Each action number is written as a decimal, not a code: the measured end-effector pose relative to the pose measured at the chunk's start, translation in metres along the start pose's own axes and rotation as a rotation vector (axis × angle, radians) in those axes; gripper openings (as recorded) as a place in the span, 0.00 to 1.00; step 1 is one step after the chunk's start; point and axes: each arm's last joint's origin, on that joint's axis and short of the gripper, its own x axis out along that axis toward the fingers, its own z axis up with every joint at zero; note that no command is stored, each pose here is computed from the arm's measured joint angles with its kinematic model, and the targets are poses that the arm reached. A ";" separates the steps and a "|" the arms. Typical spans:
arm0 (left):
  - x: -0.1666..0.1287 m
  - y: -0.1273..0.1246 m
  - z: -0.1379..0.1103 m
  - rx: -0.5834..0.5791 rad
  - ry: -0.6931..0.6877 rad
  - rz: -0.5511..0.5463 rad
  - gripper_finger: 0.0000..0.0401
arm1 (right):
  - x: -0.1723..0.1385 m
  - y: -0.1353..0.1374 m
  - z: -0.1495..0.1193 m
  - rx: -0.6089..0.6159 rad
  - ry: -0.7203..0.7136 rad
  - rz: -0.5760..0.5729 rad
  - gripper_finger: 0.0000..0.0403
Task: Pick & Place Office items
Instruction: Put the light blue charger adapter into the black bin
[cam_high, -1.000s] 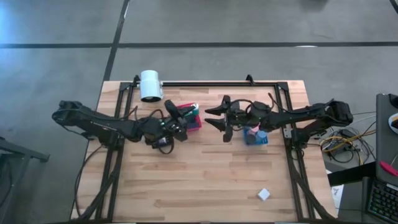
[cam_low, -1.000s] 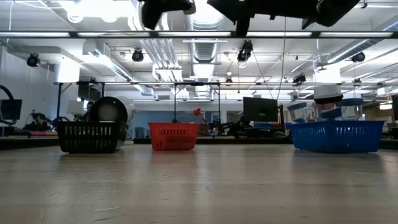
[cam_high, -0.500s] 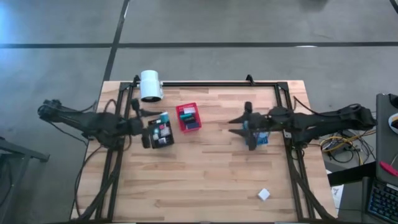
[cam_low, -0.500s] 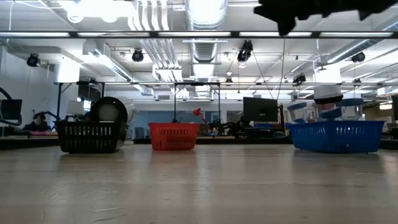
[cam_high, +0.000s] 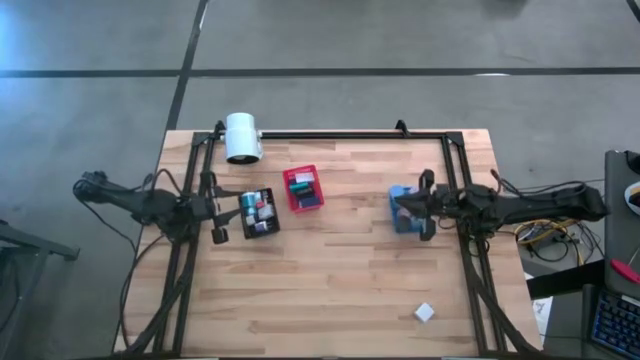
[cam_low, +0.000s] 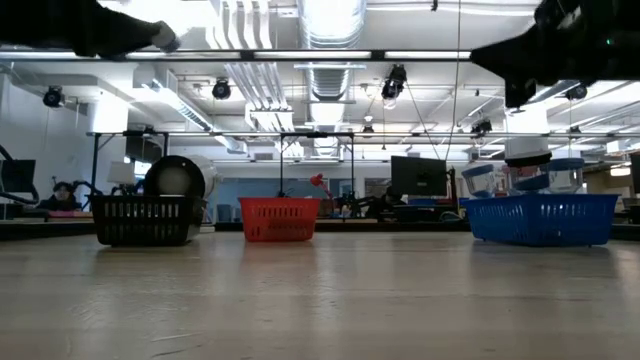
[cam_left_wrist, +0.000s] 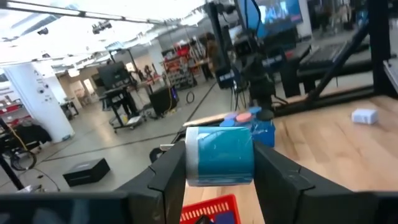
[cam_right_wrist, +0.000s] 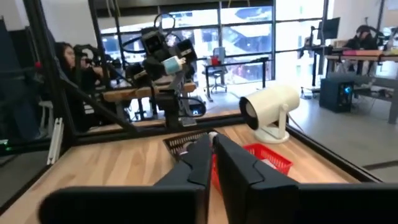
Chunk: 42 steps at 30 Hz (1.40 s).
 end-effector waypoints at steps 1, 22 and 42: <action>-0.001 0.000 -0.004 -0.007 -0.011 0.004 0.38 | -0.002 -0.001 -0.003 0.000 -0.009 -0.001 0.03; -0.004 -0.003 -0.022 -0.070 0.005 0.076 0.38 | -0.007 -0.002 -0.022 -0.054 -0.049 0.005 0.02; 0.028 -0.018 -0.006 -0.132 0.607 0.054 0.38 | -0.008 -0.002 -0.016 -0.091 -0.108 0.004 0.02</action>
